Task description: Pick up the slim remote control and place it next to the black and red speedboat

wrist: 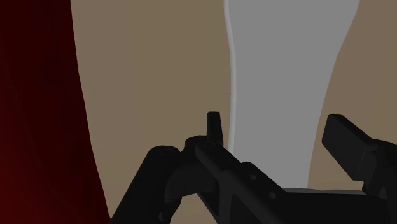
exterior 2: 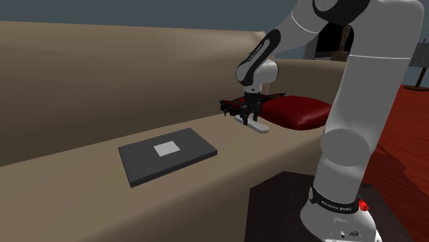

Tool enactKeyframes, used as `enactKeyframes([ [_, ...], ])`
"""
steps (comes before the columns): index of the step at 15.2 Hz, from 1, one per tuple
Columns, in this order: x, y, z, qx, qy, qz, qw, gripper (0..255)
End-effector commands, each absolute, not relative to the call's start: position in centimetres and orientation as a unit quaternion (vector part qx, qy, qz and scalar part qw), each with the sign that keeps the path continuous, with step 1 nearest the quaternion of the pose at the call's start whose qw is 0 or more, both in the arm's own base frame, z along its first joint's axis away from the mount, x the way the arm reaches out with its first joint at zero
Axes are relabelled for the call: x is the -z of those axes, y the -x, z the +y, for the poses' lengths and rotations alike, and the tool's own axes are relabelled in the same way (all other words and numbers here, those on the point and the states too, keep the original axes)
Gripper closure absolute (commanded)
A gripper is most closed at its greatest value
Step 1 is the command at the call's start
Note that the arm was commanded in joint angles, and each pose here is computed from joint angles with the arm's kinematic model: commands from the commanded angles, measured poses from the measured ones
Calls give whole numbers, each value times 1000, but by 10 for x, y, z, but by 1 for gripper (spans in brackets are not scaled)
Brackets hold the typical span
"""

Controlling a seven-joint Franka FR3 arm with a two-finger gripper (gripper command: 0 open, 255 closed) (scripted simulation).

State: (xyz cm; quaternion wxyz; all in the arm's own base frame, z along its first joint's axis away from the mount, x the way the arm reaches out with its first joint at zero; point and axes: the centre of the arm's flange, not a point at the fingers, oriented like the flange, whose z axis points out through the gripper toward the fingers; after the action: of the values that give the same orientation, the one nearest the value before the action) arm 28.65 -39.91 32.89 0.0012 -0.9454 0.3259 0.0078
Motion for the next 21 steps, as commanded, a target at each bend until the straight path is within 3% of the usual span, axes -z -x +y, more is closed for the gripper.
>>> enactKeyframes([
  [1,-328,-287,-399,-7,945,326,1,255],
  [4,-328,-287,-399,-7,945,326,1,255],
  [5,-328,-287,-399,-7,945,326,1,0],
  [10,-328,-287,-399,-7,945,326,1,0],
  [14,-378,-287,-400,-7,945,326,1,0],
  [21,-378,-287,-400,-7,945,326,1,0],
])
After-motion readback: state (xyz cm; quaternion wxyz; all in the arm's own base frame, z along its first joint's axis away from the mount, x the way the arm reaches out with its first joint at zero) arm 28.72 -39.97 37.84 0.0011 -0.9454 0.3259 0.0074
